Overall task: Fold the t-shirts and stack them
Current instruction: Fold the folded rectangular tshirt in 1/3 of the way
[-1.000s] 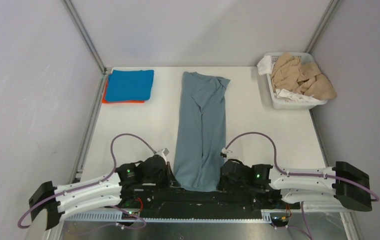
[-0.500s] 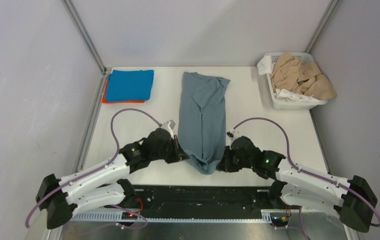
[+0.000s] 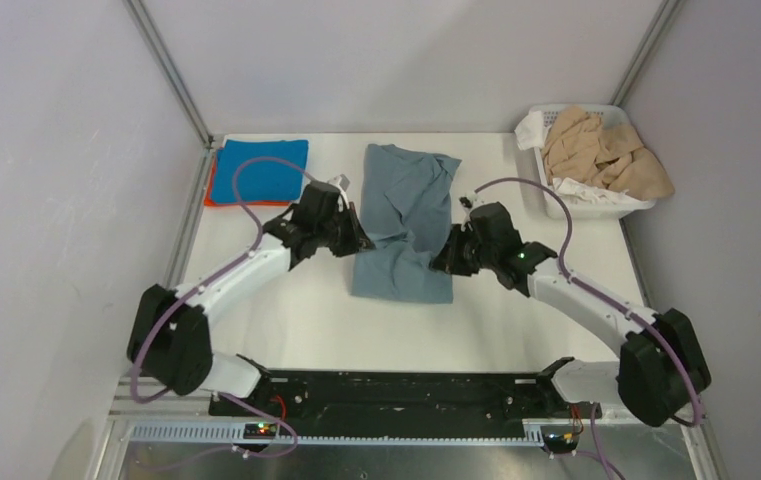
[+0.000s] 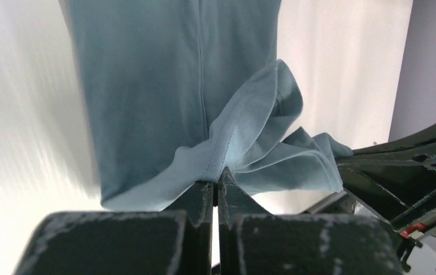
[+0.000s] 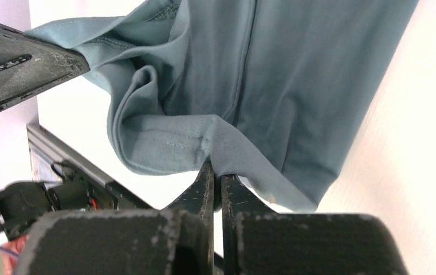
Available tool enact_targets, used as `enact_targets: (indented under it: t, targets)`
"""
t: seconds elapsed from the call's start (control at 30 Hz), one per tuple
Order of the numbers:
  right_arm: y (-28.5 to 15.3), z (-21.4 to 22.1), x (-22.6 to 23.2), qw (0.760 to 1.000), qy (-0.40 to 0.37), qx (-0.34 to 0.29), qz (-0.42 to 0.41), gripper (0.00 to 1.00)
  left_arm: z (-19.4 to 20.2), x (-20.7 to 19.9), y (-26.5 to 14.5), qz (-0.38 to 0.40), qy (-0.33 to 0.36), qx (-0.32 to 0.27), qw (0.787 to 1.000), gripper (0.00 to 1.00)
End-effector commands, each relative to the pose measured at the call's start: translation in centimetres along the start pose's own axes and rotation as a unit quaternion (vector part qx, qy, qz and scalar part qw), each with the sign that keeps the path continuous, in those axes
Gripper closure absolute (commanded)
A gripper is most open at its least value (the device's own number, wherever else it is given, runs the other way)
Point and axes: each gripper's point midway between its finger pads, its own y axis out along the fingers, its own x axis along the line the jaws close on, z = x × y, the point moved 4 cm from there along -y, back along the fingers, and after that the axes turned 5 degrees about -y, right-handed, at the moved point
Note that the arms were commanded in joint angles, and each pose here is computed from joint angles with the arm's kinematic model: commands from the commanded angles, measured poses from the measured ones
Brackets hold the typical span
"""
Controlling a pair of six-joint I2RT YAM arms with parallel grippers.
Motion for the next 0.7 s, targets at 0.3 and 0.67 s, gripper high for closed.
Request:
enact_targets:
  t: [0.3, 0.67]
  targets:
    - [4.3, -7.9, -2.3, 0.998, 0.002, -0.057, 0.011, 0.99, -6.6, -0.1, 5.3, 0.047, 0.028, 0.044, 0.998, 1.00]
    - [7.5, -9.9, -5.5, 0.997, 0.021, -0.070, 0.036, 0.94, -8.7, 3.1, 9.3, 0.007, 0.010, 0.048, 0.999, 1.00]
